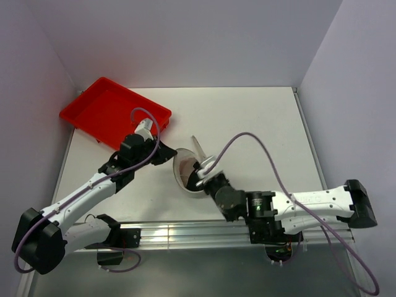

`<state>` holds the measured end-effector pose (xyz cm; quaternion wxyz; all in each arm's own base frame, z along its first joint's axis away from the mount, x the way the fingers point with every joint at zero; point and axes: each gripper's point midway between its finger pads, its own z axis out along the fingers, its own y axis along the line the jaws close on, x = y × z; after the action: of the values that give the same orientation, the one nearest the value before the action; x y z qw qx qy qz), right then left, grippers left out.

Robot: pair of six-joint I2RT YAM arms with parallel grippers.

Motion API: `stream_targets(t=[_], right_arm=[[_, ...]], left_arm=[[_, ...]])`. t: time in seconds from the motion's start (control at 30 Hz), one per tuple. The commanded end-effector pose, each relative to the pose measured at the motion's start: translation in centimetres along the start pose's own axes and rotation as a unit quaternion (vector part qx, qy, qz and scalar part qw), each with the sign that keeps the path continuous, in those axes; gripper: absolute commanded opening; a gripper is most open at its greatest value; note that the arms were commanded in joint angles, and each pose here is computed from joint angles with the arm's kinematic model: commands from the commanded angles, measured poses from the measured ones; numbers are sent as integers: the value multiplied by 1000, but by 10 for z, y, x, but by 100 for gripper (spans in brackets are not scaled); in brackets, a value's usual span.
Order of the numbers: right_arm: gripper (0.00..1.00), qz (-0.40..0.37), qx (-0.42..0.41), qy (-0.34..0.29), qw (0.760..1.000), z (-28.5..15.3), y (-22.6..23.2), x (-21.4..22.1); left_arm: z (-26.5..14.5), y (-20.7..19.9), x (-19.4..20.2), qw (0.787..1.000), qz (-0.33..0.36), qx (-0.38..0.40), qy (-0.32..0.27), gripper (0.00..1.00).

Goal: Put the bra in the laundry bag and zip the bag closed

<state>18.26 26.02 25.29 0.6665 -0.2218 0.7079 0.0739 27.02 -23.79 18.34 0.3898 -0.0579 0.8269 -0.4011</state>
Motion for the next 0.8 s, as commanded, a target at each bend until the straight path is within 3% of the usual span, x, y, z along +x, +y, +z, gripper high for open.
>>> stream_targets(t=[0.0, 0.03, 0.1, 0.17, 0.2, 0.37, 0.57, 0.77], right_arm=[[23, -58, -61, -36, 996, -25, 44, -33], [34, -60, -78, -32, 995, -28, 56, -29], [46, -34, -110, -21, 993, -34, 69, -30], [51, -33, -145, -18, 989, -40, 73, -28], [61, -24, -166, -19, 986, -43, 77, -29], [78, 35, -260, -3, 965, -45, 67, -27], [78, 143, -205, 23, 968, -12, 14, -12], [79, 227, -80, 158, 958, 24, -4, 43]], left_arm=[[5, -10, -12, 999, 14, 22, -23, 0], [6, -7, -11, 999, 12, 18, -23, 0], [6, -6, -13, 999, 11, 18, -26, 0], [7, -5, -14, 999, 12, 15, -28, 0], [6, -7, -17, 999, 14, 17, -31, 0], [8, -11, -16, 999, 14, 28, -24, 0], [6, -8, -13, 999, 23, 25, -18, 0], [10, -8, -22, 999, 46, 6, -9, 0]])
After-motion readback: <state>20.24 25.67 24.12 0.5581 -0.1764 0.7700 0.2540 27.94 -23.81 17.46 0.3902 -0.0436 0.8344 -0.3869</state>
